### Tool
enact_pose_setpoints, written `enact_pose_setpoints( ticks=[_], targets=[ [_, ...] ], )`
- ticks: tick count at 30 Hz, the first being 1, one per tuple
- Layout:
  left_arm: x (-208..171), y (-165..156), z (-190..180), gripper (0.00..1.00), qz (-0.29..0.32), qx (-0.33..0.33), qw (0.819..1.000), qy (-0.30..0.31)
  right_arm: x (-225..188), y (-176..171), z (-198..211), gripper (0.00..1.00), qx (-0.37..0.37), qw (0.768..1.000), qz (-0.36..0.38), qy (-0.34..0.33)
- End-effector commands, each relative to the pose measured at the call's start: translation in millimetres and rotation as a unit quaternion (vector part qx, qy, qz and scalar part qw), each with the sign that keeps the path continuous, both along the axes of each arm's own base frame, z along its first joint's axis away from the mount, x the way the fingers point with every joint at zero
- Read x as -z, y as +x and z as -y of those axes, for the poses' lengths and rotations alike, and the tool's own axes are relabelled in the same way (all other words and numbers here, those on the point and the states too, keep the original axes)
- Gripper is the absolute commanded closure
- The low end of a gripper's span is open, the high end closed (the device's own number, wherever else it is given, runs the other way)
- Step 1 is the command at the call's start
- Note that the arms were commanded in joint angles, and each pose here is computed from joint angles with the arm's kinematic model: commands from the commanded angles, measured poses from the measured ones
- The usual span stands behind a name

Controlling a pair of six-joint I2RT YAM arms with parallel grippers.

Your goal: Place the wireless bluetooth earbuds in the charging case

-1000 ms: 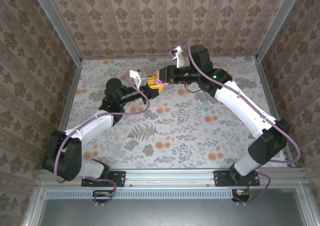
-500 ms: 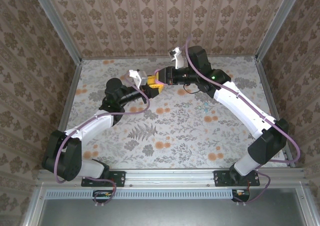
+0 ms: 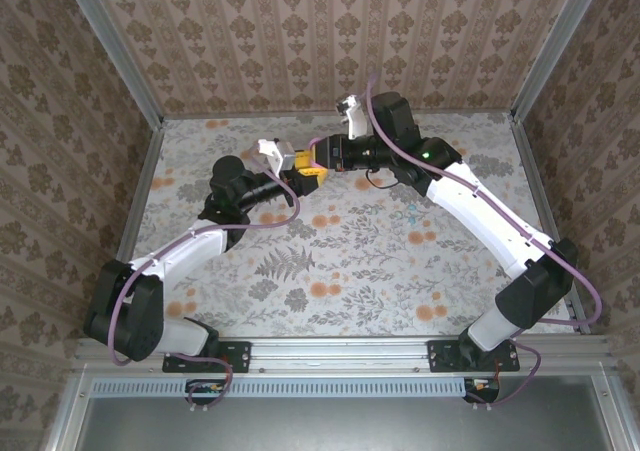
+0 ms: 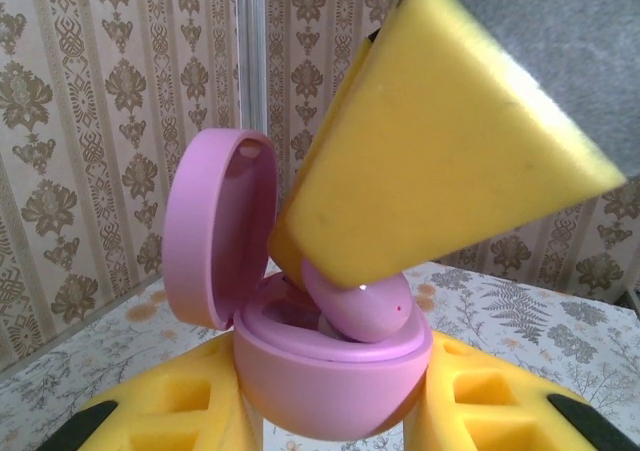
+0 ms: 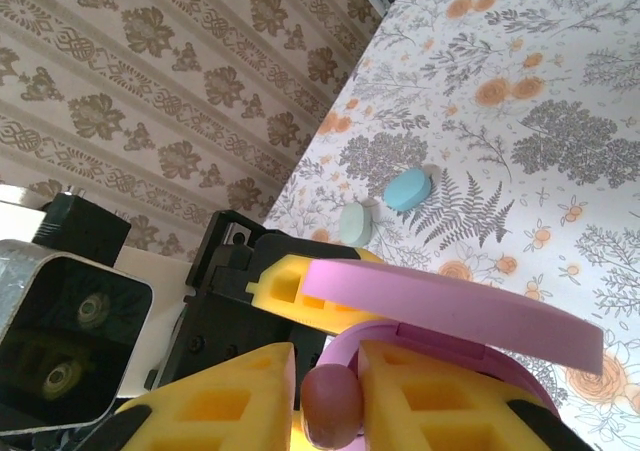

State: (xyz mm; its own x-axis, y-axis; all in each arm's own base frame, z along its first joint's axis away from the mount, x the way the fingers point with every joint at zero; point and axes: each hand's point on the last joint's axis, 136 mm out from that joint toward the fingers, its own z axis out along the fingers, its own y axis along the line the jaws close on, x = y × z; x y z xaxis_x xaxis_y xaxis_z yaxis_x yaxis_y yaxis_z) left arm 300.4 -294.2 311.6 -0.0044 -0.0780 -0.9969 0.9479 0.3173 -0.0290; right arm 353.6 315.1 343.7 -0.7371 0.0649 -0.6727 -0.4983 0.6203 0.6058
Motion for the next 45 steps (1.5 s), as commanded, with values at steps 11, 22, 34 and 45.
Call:
enact_pose_setpoints(
  ticks=[11,22,34,45],
  targets=[
    [-25.8,-5.3,1.5,0.73,0.036,0.010,0.999,-0.022,-16.2,2.7,2.2,0.69,0.012,1.000,0.016,-0.003],
    [-19.9,-4.4,0.3,0.73,0.035,0.004,0.999,-0.016,-39.5,-1.0,10.5,0.68,0.024,0.999,0.040,0.009],
    [-23.1,-7.6,2.1,0.73,0.056,0.021,0.998,-0.002,-59.7,24.1,53.0,0.65,0.078,0.995,0.055,-0.002],
    [-38.6,-14.4,4.7,0.73,0.065,0.036,0.997,-0.012,-29.2,50.6,34.4,0.58,0.023,0.999,-0.031,-0.008]
  ],
)
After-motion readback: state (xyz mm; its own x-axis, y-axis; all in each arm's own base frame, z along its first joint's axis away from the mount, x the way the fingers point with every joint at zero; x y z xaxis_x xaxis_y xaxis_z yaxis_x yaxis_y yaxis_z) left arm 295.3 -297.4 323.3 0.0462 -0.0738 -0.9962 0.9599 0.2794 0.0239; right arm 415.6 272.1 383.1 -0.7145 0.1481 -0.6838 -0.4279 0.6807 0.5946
